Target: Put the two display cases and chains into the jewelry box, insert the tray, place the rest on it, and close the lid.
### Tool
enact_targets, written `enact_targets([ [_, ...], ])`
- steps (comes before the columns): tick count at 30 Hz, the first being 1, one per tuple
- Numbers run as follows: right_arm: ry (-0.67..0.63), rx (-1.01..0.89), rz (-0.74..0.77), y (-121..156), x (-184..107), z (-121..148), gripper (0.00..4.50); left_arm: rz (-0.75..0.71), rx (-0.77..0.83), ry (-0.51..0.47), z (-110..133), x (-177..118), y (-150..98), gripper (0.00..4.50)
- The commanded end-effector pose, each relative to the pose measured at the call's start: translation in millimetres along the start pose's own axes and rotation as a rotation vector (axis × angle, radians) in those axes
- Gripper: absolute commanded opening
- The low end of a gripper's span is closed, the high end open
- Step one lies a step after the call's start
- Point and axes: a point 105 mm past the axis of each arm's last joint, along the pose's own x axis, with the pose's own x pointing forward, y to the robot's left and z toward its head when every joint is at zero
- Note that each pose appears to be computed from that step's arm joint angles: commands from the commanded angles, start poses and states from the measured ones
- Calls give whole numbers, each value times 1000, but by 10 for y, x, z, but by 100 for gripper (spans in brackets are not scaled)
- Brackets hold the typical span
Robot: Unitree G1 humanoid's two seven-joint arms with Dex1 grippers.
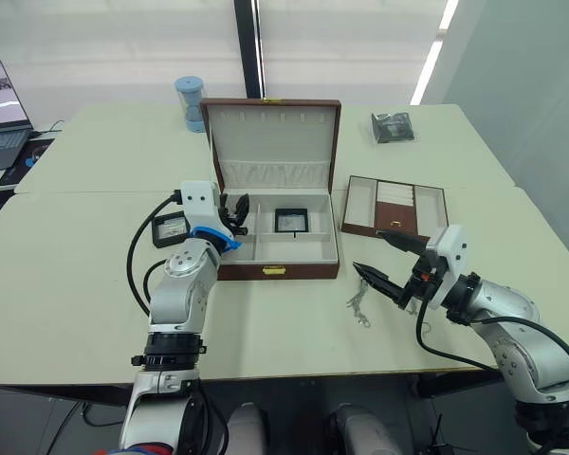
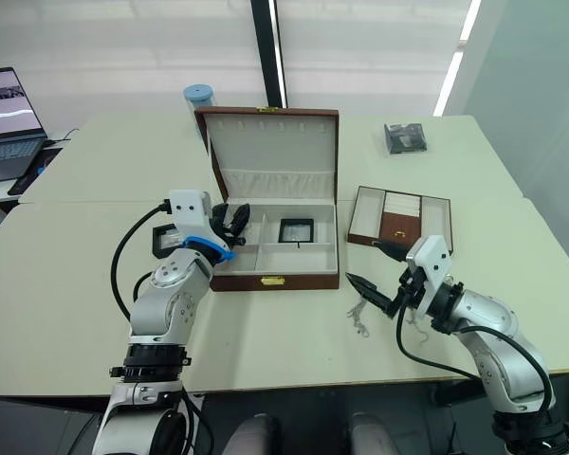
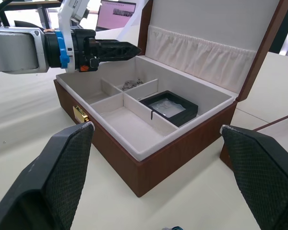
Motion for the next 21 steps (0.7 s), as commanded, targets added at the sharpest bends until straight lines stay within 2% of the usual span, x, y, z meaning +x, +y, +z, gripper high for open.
enact_targets([
  [1, -35, -37, -1, -33, -8, 136, 450, -11, 2, -49, 131, -10, -28, 383],
  [3, -36, -39, 1, -35, -5, 143, 450, -26, -7, -52, 139, -10, -54, 446],
  [13, -34, -46, 0, -68, -20, 148, 450, -142, -15, -10, 89, -45, -235, 446],
  [16, -25, -50, -9, -137, -88, 151, 450, -233, -28, 3, 102, -139, -291, 446],
  [21, 17, -53, -30, -309, -278, 88, 450, -377, -26, 19, 218, -387, -222, 446],
])
